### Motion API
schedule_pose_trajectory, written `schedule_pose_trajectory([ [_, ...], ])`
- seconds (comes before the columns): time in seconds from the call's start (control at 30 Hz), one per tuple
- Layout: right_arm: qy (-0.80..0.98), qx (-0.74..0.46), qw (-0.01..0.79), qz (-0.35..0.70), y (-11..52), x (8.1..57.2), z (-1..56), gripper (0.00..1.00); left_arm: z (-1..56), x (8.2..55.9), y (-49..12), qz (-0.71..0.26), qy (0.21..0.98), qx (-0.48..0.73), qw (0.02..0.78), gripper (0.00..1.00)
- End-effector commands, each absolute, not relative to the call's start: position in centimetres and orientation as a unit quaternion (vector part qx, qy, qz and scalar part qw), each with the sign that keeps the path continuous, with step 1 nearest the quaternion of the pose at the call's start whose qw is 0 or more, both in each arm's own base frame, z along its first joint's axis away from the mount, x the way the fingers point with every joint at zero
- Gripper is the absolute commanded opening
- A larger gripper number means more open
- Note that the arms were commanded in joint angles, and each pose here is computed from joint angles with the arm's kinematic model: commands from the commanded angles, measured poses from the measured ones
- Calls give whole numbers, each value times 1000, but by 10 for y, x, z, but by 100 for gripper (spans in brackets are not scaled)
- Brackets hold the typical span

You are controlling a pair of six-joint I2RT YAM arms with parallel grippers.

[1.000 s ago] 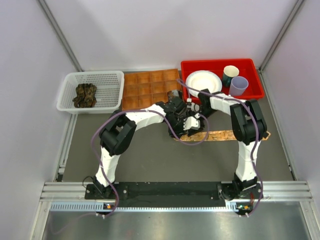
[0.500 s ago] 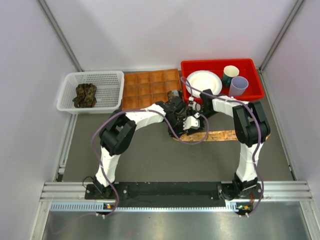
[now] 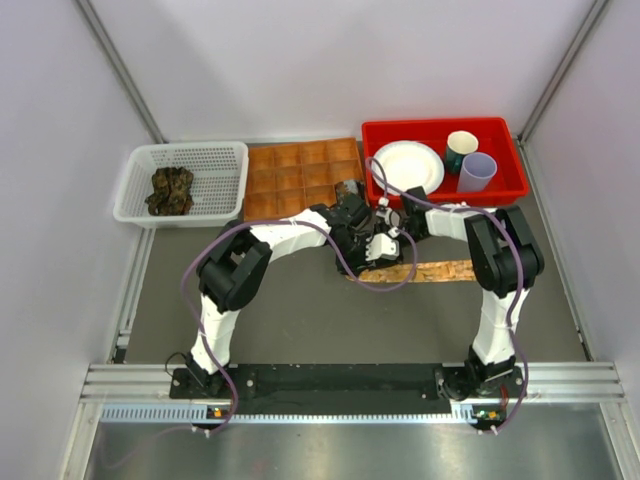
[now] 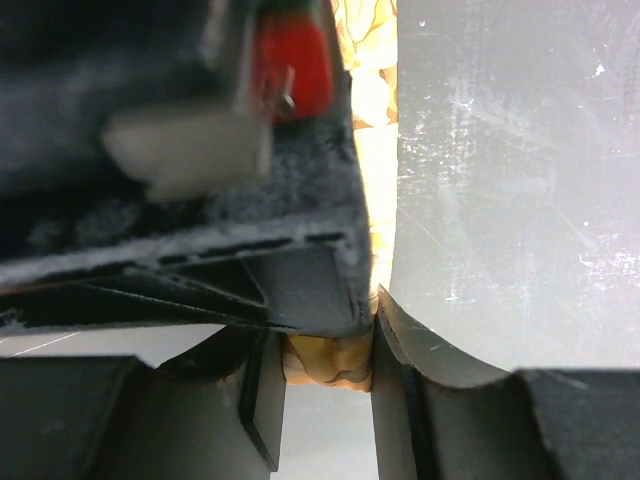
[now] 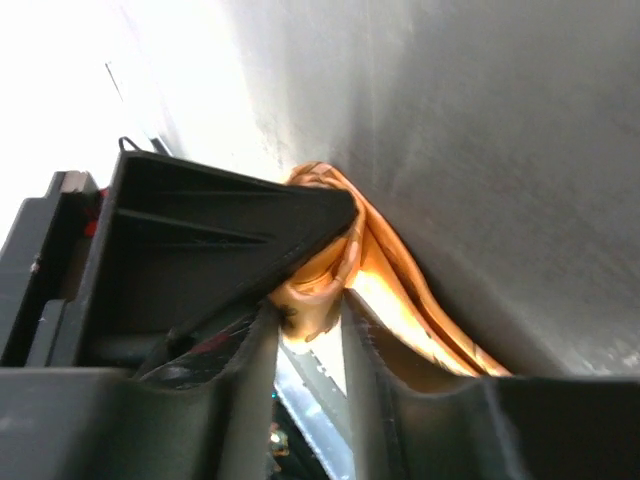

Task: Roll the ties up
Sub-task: Roll the tie at the center of the board.

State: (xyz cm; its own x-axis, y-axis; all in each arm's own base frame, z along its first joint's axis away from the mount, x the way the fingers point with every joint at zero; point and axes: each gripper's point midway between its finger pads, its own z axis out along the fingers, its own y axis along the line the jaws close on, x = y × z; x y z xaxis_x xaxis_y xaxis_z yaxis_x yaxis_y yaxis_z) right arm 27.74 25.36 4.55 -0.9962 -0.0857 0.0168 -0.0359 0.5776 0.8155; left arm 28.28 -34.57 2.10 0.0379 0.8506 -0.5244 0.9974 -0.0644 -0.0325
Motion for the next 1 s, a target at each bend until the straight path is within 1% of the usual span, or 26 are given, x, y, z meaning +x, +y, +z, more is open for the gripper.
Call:
schedule_pose_trajectory([
  [0.0, -879, 63, 14, -473, 270, 284, 54, 18, -34, 246, -303, -185, 685, 703, 57, 22],
  [0.03, -881, 68, 15, -468, 268, 283, 50, 7, -34, 246, -304, -185, 684, 703, 59, 22],
  [0.1, -884, 72, 19, -461, 266, 281, 48, 4, -34, 245, -303, -186, 683, 704, 57, 22],
  [0.13, -885, 73, 20, -459, 265, 280, 48, 8, -34, 245, -303, -186, 683, 703, 57, 22],
  [0.17, -885, 75, 20, -459, 265, 280, 49, 14, -33, 245, -303, -186, 683, 704, 58, 22],
  [0.23, -891, 75, 19, -447, 262, 279, 48, 31, -34, 245, -302, -186, 683, 703, 58, 22],
  [0.33, -895, 62, 7, -442, 257, 288, 51, 39, -33, 245, -303, -186, 683, 704, 58, 22],
  [0.4, -894, 52, 3, -445, 257, 293, 54, 40, -33, 245, -304, -188, 682, 705, 59, 22],
  [0.63, -876, 27, -12, -482, 264, 303, 69, 40, -34, 244, -303, -188, 680, 706, 56, 22],
  [0.8, -876, 7, -17, -483, 259, 303, 62, 39, -33, 243, -303, -190, 680, 706, 55, 22],
  [0.9, -877, 5, -14, -480, 259, 302, 59, 32, -33, 243, -303, -192, 680, 705, 56, 22],
  [0.97, -879, 5, -16, -476, 258, 303, 56, 24, -32, 242, -303, -193, 680, 706, 55, 22],
])
